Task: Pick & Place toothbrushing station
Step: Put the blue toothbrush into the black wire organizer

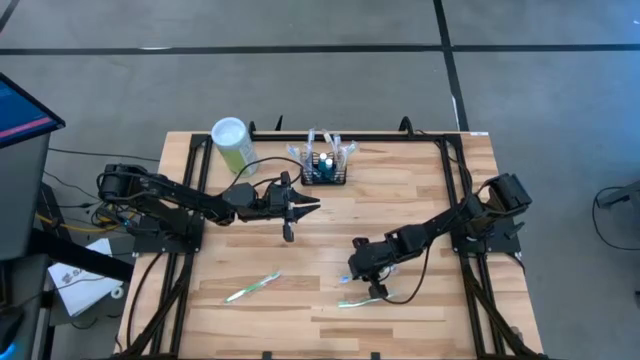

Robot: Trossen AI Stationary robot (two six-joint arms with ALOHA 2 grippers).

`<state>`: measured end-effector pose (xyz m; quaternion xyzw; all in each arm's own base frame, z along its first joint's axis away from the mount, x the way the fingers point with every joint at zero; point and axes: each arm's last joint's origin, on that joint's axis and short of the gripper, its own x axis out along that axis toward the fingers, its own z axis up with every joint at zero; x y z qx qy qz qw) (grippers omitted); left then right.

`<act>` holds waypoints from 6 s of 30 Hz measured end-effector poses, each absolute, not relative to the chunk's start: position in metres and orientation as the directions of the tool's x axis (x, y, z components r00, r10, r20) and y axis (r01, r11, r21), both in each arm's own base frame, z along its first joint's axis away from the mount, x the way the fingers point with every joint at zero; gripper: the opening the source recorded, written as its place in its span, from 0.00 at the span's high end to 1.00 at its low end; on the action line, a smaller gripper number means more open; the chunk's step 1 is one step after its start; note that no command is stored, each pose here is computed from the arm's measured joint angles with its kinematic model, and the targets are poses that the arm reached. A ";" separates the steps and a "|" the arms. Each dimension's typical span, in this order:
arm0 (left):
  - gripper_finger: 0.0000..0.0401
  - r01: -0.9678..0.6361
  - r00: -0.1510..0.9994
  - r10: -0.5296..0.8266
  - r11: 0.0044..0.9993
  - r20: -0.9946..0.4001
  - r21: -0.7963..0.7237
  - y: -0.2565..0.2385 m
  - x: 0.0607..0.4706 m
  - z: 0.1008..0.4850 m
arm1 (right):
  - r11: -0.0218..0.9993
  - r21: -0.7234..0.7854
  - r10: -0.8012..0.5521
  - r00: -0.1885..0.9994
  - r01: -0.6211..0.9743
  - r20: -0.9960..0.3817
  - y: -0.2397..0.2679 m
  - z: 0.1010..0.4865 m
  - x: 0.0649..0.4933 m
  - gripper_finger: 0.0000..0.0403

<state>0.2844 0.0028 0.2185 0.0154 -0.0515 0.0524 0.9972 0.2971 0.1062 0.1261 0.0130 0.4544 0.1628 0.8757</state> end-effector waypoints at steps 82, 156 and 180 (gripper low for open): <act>0.86 -0.106 0.990 0.103 0.994 0.101 0.026 0.003 0.284 0.218 | 0.962 -0.207 0.181 0.983 -0.178 -0.003 -0.003 0.313 0.303 1.00; 0.54 -0.154 0.939 0.116 0.984 0.325 0.094 0.016 0.295 0.251 | 0.952 -0.095 0.303 0.943 -0.292 0.135 -0.053 0.297 0.325 1.00; 0.95 -0.144 0.946 0.108 0.985 0.305 0.098 0.016 0.306 0.244 | 0.958 -0.073 0.282 0.955 -0.276 0.089 -0.053 0.291 0.326 1.00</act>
